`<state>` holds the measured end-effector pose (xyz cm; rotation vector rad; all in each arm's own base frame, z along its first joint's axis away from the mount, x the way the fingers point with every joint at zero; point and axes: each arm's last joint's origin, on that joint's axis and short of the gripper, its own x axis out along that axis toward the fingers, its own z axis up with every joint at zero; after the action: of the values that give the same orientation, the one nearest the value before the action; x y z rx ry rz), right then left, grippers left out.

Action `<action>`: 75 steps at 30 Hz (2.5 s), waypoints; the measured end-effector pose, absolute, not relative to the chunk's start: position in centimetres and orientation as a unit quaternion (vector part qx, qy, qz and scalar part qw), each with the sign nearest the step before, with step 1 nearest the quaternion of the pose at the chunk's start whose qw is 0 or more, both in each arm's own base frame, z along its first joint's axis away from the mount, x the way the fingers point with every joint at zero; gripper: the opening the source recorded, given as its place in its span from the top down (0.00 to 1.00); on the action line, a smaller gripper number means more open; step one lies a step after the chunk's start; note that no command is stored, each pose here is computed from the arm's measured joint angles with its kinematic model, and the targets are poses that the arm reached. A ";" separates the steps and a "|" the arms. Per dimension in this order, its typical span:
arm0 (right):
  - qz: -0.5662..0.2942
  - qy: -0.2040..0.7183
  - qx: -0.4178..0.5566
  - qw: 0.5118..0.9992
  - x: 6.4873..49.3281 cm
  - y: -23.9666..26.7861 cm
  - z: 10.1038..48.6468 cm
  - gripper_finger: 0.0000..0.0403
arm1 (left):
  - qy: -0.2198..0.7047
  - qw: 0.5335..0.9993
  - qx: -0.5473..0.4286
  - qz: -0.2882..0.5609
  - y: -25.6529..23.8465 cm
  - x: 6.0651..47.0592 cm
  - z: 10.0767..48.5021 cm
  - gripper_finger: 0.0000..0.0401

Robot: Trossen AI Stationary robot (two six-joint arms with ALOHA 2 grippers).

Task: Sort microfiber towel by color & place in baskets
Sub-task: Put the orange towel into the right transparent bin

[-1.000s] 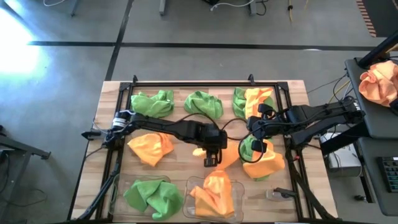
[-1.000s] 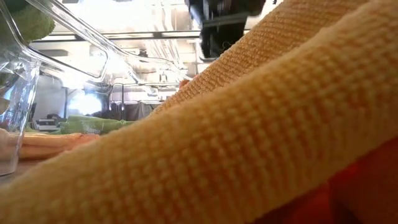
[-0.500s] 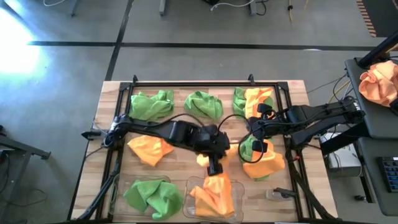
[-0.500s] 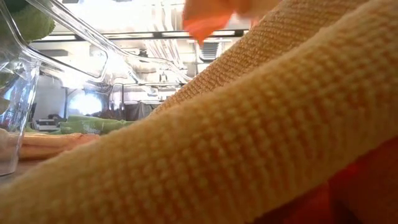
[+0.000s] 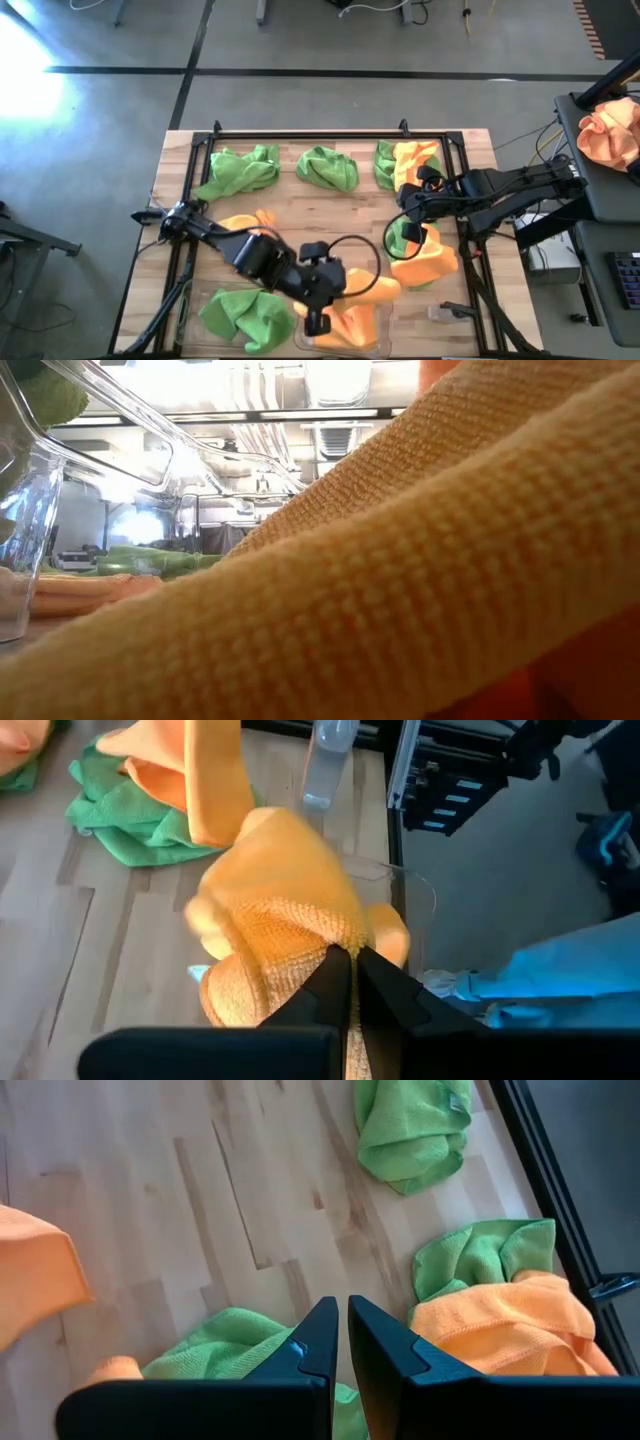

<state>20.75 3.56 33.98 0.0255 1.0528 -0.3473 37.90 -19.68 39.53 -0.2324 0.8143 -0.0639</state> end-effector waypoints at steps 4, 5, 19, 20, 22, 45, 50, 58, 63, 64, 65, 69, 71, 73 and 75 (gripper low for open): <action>-0.175 0.496 0.029 0.850 20.7 3.6 34.0 0.94 | 0.394 0.911 -0.116 -0.035 -21.1 37.1 39.5 1.00; -0.178 0.495 0.034 0.850 20.7 3.6 34.0 0.94 | 0.393 0.911 -0.117 -0.036 -21.4 37.0 39.6 1.00; -0.191 0.491 0.056 0.848 20.7 3.6 34.0 0.94 | 0.357 0.929 -0.084 -0.044 -24.4 36.9 38.7 1.00; -0.191 0.491 0.057 0.848 20.7 3.6 34.0 0.94 | 0.363 0.927 -0.080 -0.041 -24.5 37.2 38.1 1.00; -0.191 0.492 0.057 0.848 20.7 3.6 34.0 0.94 | 0.373 0.924 -0.075 -0.039 -24.8 37.8 37.1 1.00; -0.186 0.537 0.054 0.821 20.4 3.6 31.2 0.94 | 0.444 0.894 -0.054 -0.026 -24.5 38.1 34.7 0.64; -0.171 0.554 0.064 0.813 20.3 3.7 30.6 0.94 | 0.522 0.850 0.016 0.069 -22.8 36.1 33.7 0.63; -0.162 0.566 0.051 0.807 20.2 3.7 29.9 0.94 | 0.530 0.837 0.048 0.131 -20.8 34.8 34.7 0.63; -0.144 0.572 0.031 0.807 20.2 3.8 29.8 0.94 | 0.526 0.833 0.062 0.161 -19.6 35.1 34.4 0.63; -0.141 0.572 0.027 0.808 20.2 3.8 29.8 0.94 | 0.525 0.831 0.064 0.169 -19.2 35.3 34.2 0.63; -0.136 0.573 0.020 0.808 20.2 3.8 29.8 0.94 | 0.526 0.829 0.070 0.177 -18.9 35.2 34.1 0.63; -0.120 0.576 -0.002 0.809 20.2 3.8 29.8 0.94 | 0.538 0.809 0.085 0.220 -16.6 36.3 32.6 0.63; -0.114 0.577 -0.011 0.809 20.3 3.8 29.8 0.94 | 0.548 0.797 0.088 0.238 -15.2 36.9 31.8 0.63; -0.112 0.577 -0.013 0.809 20.3 3.8 29.8 0.94 | 0.560 0.785 0.095 0.248 -13.9 37.4 31.1 0.63; -0.108 0.576 -0.018 0.810 20.3 3.8 29.8 0.94 | 0.569 0.777 0.104 0.249 -12.8 37.9 30.4 0.63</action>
<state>20.29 3.77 29.83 -0.0378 1.2316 -0.2310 37.92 -12.80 30.42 0.2244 1.2308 0.5380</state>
